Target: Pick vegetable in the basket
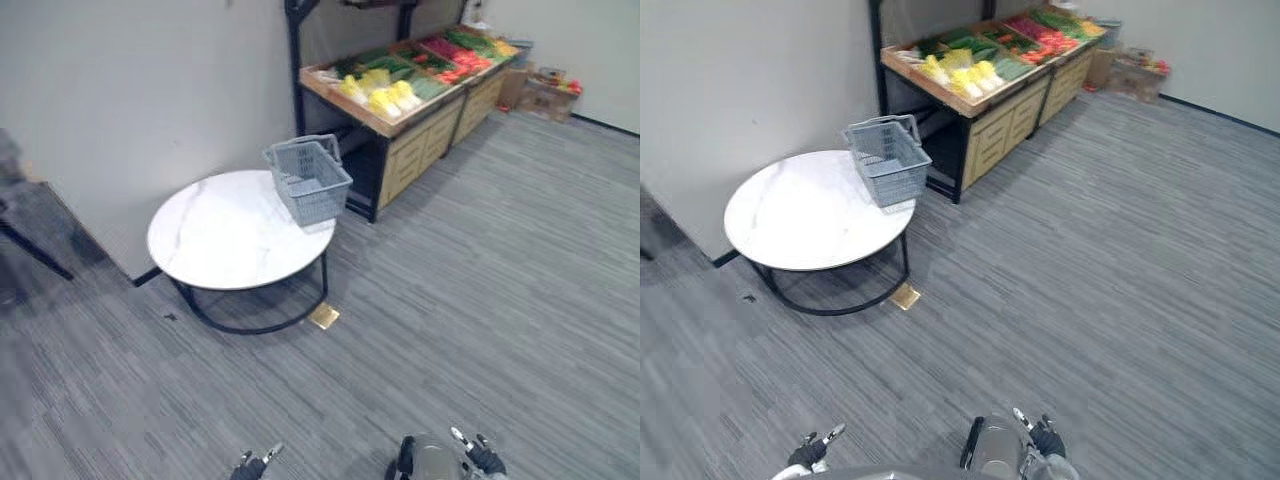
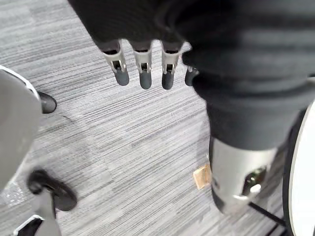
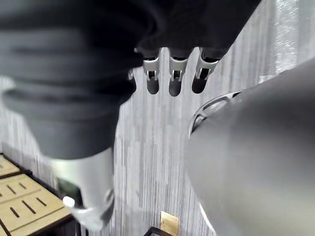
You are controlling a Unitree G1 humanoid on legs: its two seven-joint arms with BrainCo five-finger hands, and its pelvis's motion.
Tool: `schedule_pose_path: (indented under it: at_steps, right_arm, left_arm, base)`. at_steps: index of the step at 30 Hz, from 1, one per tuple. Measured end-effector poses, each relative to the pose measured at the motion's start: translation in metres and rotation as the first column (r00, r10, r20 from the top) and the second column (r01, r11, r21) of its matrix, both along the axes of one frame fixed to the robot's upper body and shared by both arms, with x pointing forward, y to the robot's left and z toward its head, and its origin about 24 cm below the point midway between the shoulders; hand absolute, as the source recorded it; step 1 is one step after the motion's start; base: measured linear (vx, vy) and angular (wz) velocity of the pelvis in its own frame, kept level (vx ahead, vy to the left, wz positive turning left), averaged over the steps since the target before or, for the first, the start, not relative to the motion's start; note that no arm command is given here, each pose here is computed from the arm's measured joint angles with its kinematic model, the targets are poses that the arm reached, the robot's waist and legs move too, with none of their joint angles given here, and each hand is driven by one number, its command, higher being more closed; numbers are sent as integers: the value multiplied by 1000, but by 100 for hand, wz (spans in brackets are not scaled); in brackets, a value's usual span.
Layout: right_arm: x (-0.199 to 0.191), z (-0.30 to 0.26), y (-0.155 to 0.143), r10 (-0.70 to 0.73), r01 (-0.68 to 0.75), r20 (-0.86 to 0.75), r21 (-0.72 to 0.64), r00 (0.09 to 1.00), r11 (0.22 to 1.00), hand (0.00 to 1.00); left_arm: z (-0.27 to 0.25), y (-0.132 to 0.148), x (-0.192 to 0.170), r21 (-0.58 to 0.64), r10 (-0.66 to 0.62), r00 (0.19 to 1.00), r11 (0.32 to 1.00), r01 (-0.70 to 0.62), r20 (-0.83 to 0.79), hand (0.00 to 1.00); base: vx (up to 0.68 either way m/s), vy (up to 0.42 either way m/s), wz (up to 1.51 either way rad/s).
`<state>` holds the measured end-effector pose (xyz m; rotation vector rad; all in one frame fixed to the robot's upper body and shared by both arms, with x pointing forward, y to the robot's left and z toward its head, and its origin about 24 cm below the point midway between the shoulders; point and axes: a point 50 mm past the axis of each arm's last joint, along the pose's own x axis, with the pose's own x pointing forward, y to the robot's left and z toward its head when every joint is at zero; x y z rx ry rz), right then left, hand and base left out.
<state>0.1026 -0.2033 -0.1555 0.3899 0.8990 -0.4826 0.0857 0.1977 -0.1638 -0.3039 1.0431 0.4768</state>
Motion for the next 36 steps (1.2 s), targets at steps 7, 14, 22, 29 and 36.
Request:
schedule_pose_path:
  at_steps: [7, 14, 22, 29, 36]
  right_arm:
    - [11, 6, -15, 34, -33, 26, -51, 999, 998, 0]
    - [-1, -2, -8, 88, -90, -72, -28, 993, 996, 0]
    - [1, -4, -7, 70, -73, -100, -20, 992, 997, 0]
    - [1, -7, 19, 129, -127, -93, 30, 987, 992, 0]
    - [4, -4, 14, 212, -213, -67, -10, 975, 977, 0]
  left_arm:
    - [-7, -24, -19, -78, 83, 996, 993, -86, -46, 0]
    - [-3, -6, -9, -64, 122, 993, 991, -122, 4, 0]
    - [0, -1, -4, -72, 180, 983, 982, -177, 37, 0]
    - [0, 17, -18, -22, 198, 980, 980, -198, 15, 0]
    - [-5, 27, -49, 25, 64, 990, 998, -62, -127, 0]
  base:
    - [566, -309, 32]
    - [546, -290, 20]
    - [364, 16, 15]
    - [447, 205, 9]
    - [482, 178, 54]
